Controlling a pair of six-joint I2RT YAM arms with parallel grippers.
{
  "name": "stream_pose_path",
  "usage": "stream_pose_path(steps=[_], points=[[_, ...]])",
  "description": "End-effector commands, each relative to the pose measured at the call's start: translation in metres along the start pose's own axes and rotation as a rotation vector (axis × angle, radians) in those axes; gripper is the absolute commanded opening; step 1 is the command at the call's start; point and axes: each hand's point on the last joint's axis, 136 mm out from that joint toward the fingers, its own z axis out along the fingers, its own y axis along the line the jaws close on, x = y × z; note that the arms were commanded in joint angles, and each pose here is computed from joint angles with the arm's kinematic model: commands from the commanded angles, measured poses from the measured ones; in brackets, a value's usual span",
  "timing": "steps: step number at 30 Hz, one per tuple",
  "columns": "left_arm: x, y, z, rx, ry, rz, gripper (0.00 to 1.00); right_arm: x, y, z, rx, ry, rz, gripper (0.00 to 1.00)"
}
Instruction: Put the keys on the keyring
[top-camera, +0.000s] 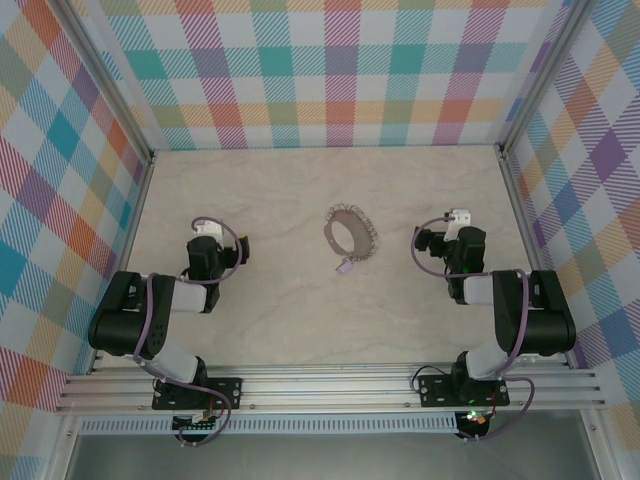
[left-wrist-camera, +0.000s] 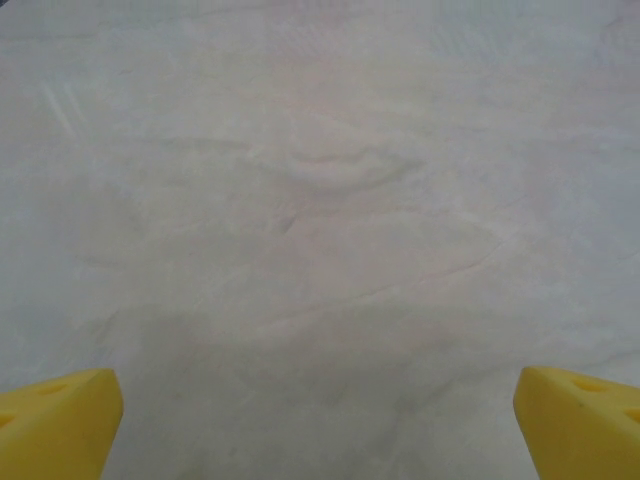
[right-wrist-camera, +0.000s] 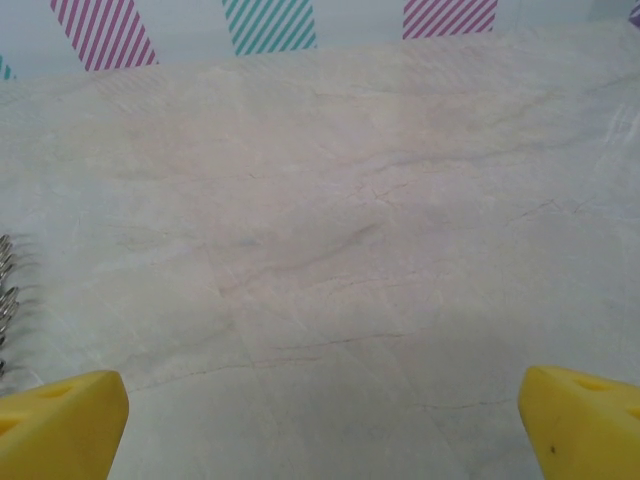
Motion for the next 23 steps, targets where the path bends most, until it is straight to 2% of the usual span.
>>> stream_pose_path(steps=[1,23], points=[[-0.0053,0.0005,0.0059,0.042,0.011,-0.016,1.00,-0.0006,0.0038,0.0004,-0.028,0.006,-0.019,1.00],[-0.0054,0.0004,0.0043,0.040,0.005,-0.011,1.00,-0.0020,0.0037,-0.0007,-0.024,-0.001,-0.022,1.00]])
